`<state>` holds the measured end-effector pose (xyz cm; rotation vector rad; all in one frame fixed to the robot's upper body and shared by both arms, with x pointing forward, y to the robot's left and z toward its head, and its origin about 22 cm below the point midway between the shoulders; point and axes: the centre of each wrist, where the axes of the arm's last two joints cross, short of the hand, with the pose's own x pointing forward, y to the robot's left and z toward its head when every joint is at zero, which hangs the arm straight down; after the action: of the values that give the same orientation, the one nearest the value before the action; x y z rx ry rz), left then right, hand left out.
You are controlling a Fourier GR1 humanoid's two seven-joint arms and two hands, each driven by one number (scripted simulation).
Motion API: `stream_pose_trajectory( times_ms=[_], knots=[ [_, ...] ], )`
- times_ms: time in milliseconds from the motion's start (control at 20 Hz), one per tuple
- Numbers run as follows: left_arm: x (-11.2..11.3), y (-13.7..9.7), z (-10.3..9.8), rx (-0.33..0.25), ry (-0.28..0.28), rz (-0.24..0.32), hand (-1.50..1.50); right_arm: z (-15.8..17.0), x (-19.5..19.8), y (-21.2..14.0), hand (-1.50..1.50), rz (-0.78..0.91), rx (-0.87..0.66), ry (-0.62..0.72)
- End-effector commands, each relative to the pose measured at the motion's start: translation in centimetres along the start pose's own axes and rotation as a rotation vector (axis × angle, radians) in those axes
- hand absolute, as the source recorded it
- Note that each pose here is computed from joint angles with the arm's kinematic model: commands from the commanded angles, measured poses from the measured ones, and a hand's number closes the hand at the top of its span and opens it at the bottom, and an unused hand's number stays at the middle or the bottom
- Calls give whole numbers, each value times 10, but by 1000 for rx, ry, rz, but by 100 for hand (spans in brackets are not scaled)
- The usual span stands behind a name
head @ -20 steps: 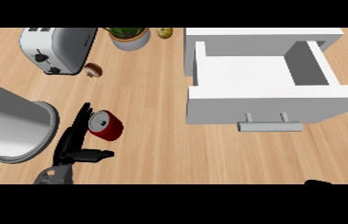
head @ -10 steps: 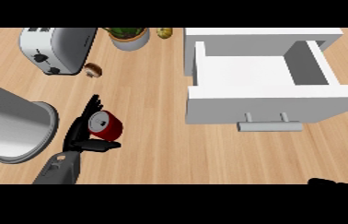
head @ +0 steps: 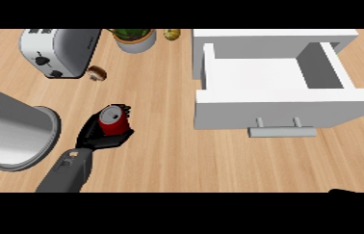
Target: Pick up the can, place it into the drawer and close the drawer
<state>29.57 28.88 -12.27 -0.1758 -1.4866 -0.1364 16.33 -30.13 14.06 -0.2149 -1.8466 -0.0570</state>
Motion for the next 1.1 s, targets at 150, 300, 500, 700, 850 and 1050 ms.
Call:
stream_pose_trajectory(
  times_ms=[150,300,500,700,850,1050],
  knots=[
    [11,-16,-22,-63,-35,41,150,-6,11,3,-150,8,-22,-18],
    [5,-19,-17,-33,-65,48,150,4,6,-6,-150,9,-14,-23],
    [14,-57,-45,180,-77,65,150,-13,-8,4,-150,18,2,-29],
    [25,-69,-58,226,-103,105,150,-13,6,6,-150,22,-15,-27],
    [49,-72,-75,204,-158,93,150,-1,14,-2,-150,39,-23,-32],
    [70,-89,-89,153,-141,89,150,-8,-1,8,-150,27,-33,-18]
  ],
)
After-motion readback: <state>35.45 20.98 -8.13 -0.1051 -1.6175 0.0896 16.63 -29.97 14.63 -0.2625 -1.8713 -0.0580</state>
